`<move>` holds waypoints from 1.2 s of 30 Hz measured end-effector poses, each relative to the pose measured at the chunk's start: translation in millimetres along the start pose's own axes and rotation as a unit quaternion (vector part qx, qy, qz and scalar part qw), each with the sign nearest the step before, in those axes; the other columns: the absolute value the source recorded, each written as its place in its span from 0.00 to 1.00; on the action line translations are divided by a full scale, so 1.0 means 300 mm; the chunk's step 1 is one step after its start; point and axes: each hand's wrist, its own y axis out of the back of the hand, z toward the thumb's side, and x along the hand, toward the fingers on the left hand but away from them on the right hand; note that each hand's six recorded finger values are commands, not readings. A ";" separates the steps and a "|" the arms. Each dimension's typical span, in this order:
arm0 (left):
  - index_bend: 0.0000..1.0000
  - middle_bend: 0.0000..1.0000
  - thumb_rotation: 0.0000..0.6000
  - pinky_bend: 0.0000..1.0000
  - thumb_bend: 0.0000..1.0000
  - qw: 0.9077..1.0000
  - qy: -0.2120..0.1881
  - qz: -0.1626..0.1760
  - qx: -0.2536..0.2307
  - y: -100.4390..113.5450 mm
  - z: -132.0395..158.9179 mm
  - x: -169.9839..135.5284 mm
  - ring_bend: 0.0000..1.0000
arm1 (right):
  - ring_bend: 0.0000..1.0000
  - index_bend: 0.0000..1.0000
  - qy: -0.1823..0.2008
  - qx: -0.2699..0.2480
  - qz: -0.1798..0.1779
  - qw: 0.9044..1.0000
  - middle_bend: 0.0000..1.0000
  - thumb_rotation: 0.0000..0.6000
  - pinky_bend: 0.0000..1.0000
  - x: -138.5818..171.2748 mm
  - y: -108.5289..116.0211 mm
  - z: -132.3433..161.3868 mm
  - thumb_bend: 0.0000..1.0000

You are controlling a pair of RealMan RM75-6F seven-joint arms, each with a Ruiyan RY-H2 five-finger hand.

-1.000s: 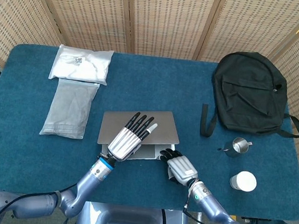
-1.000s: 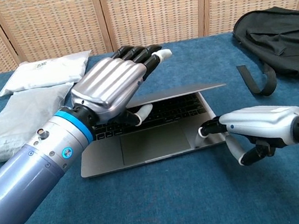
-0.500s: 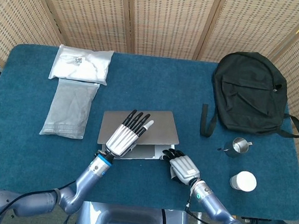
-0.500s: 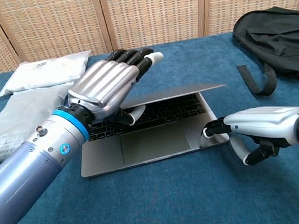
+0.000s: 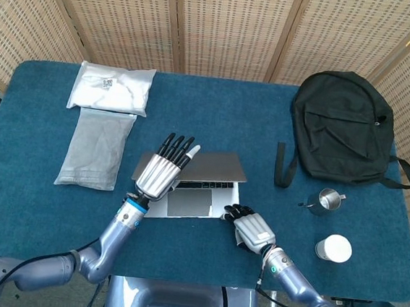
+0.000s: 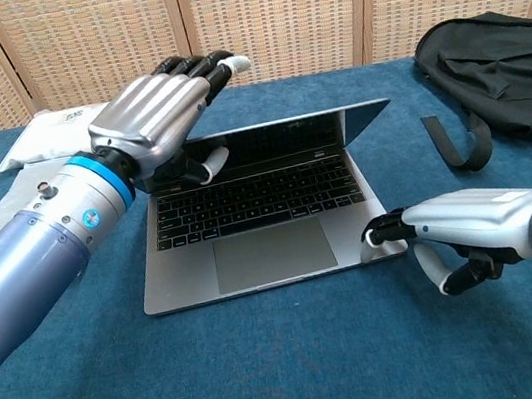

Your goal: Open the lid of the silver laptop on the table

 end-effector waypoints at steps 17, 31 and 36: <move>0.00 0.00 1.00 0.00 0.44 0.998 0.058 0.014 0.034 0.107 -0.158 0.120 0.00 | 0.05 0.19 0.005 0.017 0.004 1.000 0.12 1.00 0.12 0.005 -0.006 -0.001 0.98; 0.00 0.00 1.00 0.00 0.37 0.996 0.087 0.010 0.032 0.114 -0.242 0.200 0.00 | 0.05 0.19 -0.001 0.022 0.008 1.000 0.12 1.00 0.12 -0.005 -0.002 -0.015 0.98; 0.00 0.00 1.00 0.00 0.37 0.994 0.108 0.017 0.017 0.136 -0.284 0.239 0.00 | 0.05 0.19 -0.005 0.021 0.011 1.000 0.12 1.00 0.12 -0.010 -0.006 -0.026 0.98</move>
